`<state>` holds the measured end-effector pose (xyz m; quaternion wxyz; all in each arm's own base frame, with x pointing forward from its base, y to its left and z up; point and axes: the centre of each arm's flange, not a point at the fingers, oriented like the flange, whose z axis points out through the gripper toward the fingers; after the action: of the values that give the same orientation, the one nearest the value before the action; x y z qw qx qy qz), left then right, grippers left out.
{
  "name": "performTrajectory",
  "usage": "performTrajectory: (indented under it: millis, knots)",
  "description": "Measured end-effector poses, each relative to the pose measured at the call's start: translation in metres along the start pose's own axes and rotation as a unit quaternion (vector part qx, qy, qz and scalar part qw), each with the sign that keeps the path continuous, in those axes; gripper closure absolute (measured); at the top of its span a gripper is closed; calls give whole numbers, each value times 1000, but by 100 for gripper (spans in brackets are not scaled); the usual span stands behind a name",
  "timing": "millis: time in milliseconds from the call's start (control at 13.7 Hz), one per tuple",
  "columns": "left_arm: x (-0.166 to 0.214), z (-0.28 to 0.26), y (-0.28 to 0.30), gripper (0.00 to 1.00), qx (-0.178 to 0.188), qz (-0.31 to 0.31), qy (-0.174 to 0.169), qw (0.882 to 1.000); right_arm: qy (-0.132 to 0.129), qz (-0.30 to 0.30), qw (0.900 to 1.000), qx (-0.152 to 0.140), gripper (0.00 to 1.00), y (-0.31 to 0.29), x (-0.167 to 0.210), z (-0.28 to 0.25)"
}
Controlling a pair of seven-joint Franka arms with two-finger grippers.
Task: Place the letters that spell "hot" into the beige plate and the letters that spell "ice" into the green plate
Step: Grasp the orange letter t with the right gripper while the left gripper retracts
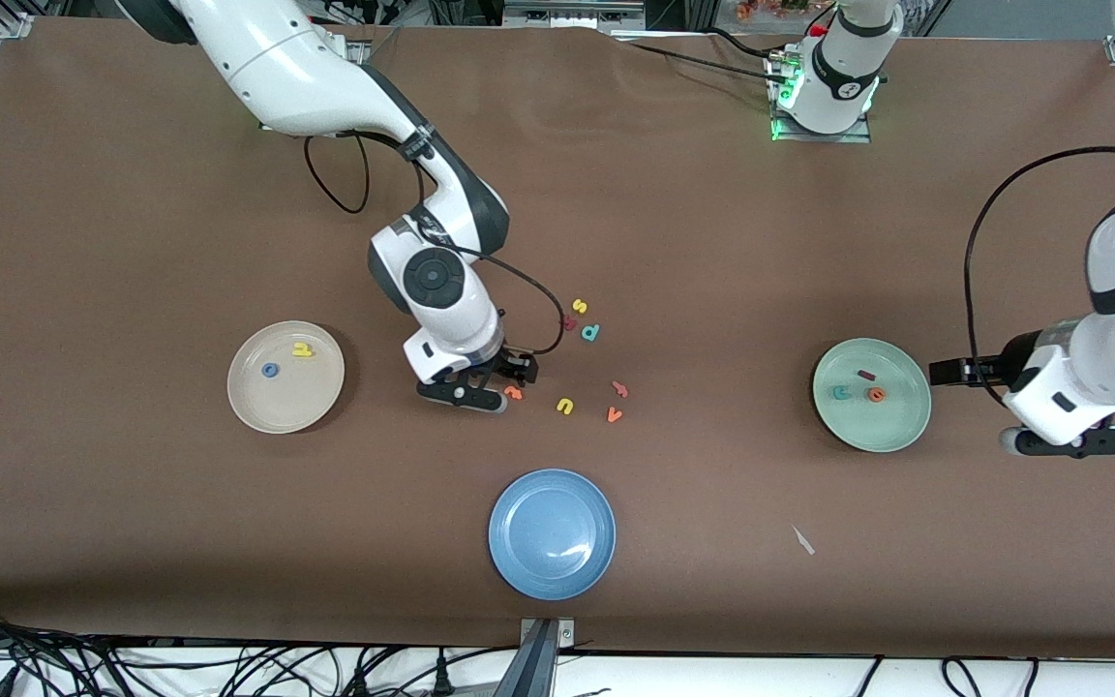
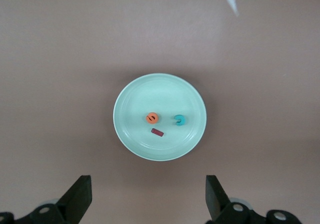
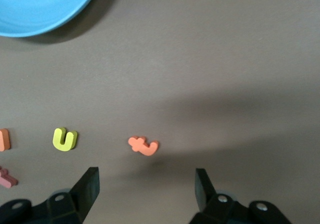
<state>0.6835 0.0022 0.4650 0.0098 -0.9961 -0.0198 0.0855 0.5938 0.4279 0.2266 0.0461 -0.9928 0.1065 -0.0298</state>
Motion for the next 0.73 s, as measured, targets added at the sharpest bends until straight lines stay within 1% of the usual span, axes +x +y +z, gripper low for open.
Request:
performTrajectory:
  millis: [219,438,730]
  knots:
    - [3,-18,5,0,-5,1,19,1000,15,-13,1000,-21,15,-10,-5,29]
    - [14,-15,-5,0,-15,-4,23,1000,21,-11,999,-28,15,-7,4,43]
    - [16,-22,-18,0,-17,-13,31,999,21,-12,999,-30,19,-7,4,48]
